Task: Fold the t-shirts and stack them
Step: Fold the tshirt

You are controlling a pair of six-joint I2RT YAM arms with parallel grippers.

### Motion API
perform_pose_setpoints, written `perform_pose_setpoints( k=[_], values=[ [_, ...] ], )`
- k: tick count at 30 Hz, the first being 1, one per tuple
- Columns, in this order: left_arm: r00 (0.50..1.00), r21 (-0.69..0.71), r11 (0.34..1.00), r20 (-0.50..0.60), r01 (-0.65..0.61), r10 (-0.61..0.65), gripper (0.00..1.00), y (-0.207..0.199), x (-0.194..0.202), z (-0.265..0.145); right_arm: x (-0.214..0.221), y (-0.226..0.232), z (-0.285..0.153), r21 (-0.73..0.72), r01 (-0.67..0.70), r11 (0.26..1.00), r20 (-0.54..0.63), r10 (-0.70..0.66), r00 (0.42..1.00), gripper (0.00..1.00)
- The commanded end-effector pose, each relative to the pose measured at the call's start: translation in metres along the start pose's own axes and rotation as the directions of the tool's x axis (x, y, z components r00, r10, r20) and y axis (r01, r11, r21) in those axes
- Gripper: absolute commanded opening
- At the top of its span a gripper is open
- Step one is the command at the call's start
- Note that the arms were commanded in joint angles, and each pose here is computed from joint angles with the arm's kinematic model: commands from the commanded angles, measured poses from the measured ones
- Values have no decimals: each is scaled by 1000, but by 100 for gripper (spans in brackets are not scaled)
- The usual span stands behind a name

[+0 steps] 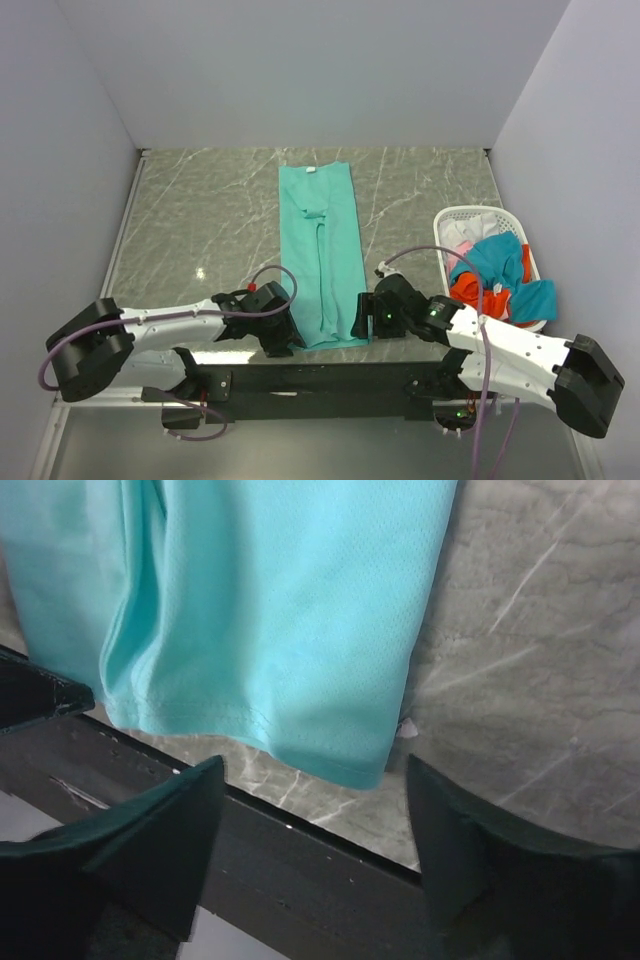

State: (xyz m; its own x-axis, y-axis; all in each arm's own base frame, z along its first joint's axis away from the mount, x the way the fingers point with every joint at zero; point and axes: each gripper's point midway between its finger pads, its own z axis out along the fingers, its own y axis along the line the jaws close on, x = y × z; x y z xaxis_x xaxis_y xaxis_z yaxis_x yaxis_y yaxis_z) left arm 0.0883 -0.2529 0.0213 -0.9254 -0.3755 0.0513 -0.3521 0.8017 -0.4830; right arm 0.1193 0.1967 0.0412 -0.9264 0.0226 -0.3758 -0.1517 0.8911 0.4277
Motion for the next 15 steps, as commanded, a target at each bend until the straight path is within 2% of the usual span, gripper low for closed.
perform_pose_setpoints(
  k=[1, 5, 7, 11, 15],
  values=[
    [999, -154, 988, 34, -4, 9, 49, 41, -5, 15, 1, 6, 2, -44, -24, 999, 1, 24, 1000, 76],
    [999, -178, 984, 31, -10, 16, 43, 44, -6, 21, 8, 5, 6, -57, -38, 998, -23, 37, 999, 70],
    [1000, -177, 984, 22, -12, 16, 36, 43, -5, 25, 13, 3, 8, -57, -45, 997, -34, 43, 999, 65],
    [1000, -199, 980, 22, -17, 22, 14, 44, -6, 28, 15, 4, 12, -68, -45, 997, -44, 42, 998, 57],
    [999, -198, 980, 45, -18, 27, 1, 44, -10, 27, 14, 7, 17, -86, -35, 996, -45, 31, 999, 48]
  ],
)
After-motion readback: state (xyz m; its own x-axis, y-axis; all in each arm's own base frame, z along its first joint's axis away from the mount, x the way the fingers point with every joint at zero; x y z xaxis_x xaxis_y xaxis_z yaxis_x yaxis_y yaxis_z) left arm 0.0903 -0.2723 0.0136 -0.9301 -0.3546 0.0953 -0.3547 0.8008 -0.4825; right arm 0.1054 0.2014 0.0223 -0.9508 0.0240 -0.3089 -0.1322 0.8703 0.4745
